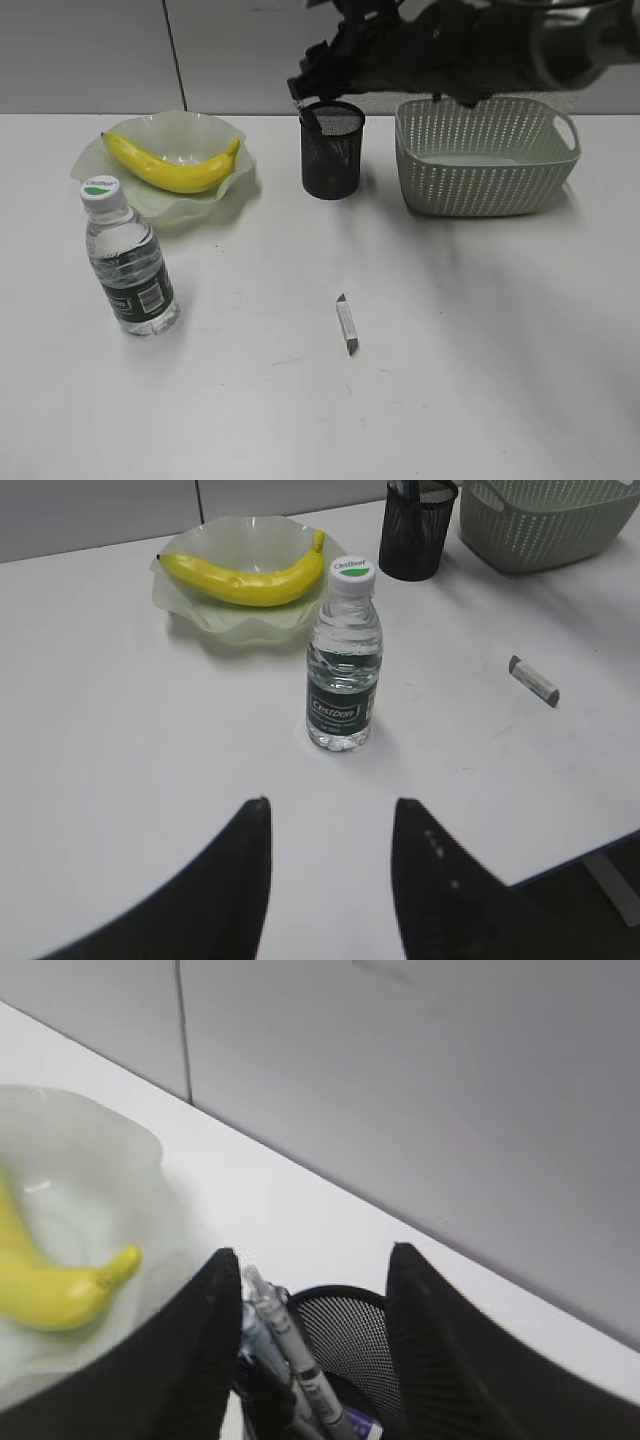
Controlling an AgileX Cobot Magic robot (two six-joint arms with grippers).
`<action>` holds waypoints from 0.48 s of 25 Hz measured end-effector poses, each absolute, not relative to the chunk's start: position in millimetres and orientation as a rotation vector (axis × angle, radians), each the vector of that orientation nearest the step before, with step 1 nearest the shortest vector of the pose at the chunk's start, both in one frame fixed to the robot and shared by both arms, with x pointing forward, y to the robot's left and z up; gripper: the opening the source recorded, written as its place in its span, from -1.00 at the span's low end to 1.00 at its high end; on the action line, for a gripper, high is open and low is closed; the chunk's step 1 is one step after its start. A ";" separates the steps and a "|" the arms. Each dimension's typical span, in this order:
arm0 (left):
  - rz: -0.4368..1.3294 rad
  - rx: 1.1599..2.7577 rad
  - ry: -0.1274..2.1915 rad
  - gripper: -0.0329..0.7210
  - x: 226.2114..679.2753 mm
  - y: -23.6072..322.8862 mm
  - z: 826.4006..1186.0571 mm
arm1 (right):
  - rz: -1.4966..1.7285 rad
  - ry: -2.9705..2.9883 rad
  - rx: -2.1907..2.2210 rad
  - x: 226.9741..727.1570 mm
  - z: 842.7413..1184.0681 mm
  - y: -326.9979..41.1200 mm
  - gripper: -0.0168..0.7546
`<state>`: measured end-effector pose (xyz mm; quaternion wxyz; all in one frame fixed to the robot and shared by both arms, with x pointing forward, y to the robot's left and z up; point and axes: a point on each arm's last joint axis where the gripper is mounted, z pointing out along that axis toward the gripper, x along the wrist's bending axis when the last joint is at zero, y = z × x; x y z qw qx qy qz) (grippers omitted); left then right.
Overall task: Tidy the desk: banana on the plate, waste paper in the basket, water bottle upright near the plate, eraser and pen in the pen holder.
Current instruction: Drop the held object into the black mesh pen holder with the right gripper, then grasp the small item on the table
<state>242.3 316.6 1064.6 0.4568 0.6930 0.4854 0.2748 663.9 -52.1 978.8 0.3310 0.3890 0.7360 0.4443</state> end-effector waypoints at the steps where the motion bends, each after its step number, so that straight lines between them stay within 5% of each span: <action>1: 0.677 1.708 1.197 -0.11 242.3 316.6 1064.6 | 1.184 1.937 1.005 659.2 993.5 -52.3 0.03; 12: 0.677 1.708 1.197 -0.11 242.3 316.6 1064.6 | 1.184 2.122 0.888 569.8 1145.0 -91.8 0.03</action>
